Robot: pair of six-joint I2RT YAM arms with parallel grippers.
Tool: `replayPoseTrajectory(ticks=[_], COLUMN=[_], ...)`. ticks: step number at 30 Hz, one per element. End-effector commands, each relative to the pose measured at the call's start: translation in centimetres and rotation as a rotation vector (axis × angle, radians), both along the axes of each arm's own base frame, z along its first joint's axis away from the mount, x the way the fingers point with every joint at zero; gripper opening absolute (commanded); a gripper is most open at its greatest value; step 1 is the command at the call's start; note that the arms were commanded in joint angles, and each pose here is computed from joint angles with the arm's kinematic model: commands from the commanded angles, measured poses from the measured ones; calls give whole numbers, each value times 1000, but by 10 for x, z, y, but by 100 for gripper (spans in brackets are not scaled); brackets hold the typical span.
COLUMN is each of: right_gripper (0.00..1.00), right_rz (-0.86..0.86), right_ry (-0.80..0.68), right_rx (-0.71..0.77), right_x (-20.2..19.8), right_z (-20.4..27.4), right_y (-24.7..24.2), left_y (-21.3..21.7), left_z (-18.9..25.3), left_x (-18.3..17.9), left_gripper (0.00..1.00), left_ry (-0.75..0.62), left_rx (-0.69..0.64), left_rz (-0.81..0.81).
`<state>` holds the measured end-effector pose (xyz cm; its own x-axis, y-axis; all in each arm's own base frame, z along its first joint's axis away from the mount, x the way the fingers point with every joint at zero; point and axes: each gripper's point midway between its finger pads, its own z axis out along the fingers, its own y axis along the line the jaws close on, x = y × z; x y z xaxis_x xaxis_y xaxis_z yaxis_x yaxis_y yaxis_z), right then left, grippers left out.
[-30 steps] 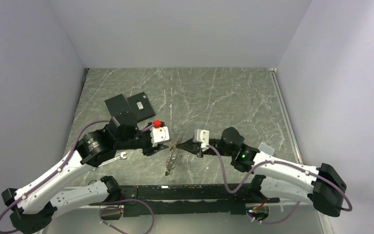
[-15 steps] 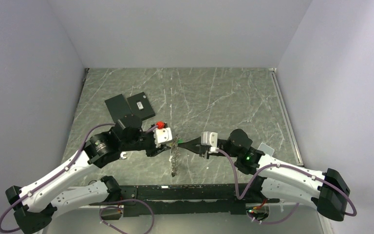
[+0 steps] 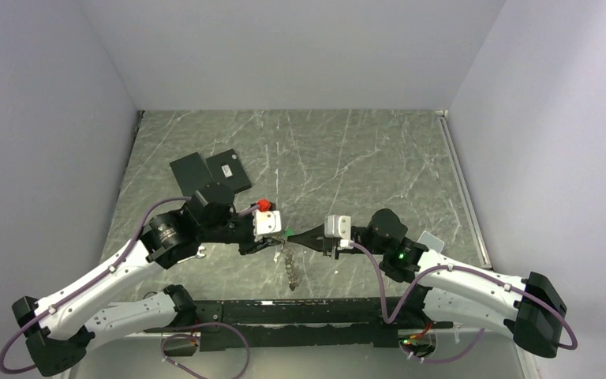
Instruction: Put the keys on the keyring
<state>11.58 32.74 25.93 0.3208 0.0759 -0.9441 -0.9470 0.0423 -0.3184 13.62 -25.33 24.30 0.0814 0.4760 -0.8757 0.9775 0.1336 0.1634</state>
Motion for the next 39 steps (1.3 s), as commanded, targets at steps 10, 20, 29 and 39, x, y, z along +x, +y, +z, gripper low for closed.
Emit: replayPoseTrajectory(ticks=[10, 20, 29, 39], right_gripper=[0, 0, 0, 0], right_rz=[31, 7, 42, 118], right_ry=[-79, -120, -115, -81], right_rx=[82, 173, 308, 386], right_x=[-4, -5, -14, -25], right_z=[30, 56, 88, 98], right_y=[1, -7, -11, -9], left_y=[-11, -7, -14, -18], left_z=[17, 15, 8, -5], left_x=[-10, -9, -9, -8], left_gripper=[4, 0, 0, 0], left_ry=[-16, -19, 11, 60], left_rx=[-36, -42, -56, -15], left_rz=[-102, -78, -89, -87])
